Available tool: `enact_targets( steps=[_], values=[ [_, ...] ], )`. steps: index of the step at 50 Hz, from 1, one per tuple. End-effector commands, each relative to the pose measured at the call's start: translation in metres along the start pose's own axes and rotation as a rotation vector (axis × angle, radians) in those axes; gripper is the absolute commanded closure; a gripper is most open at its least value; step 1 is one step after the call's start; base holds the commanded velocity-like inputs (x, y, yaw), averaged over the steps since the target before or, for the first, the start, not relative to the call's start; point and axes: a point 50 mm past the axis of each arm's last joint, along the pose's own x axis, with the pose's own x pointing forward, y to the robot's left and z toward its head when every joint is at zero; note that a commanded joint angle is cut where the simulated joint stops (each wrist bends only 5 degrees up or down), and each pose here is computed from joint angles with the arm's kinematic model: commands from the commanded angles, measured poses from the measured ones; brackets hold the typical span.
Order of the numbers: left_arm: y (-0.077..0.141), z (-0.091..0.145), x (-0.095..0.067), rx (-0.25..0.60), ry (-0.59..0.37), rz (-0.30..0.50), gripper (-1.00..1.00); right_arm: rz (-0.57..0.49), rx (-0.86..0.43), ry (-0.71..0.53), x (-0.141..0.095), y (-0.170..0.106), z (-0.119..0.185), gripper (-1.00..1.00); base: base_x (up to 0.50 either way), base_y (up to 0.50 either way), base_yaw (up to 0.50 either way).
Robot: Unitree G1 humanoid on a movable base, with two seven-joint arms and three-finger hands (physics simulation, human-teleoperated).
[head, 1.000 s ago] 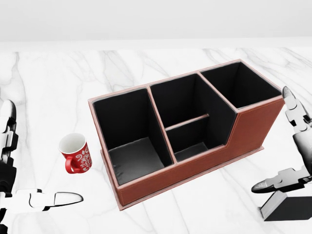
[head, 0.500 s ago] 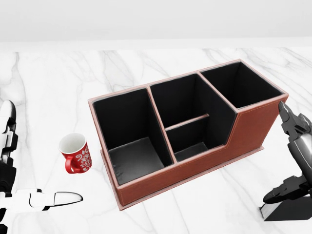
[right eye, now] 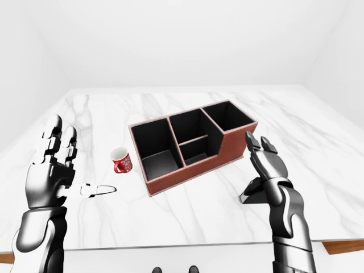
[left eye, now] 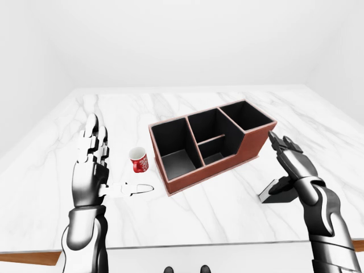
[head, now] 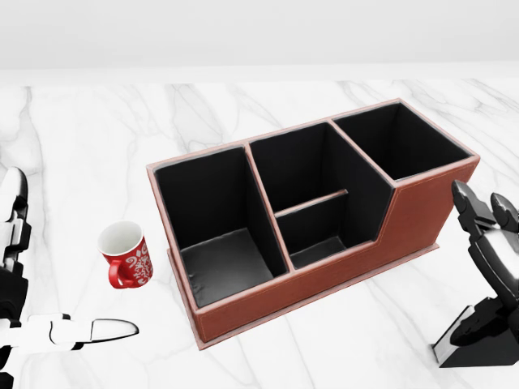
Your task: Pick up the book and place it in the back compartment of the caddy.
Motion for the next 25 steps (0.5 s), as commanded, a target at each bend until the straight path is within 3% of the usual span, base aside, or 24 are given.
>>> enact_targets(
  steps=[1,25],
  values=[
    [-0.001,-0.002,0.0,-0.001,0.008,-0.003,-1.0,0.029,-0.075,0.035,0.004,0.01,-0.007,-1.0,0.0,0.0,0.0],
    [-0.004,-0.005,0.001,0.001,0.023,-0.011,-1.0,0.083,-0.141,0.097,-0.002,0.02,-0.023,-1.0,0.0,0.0,0.0]
  ],
)
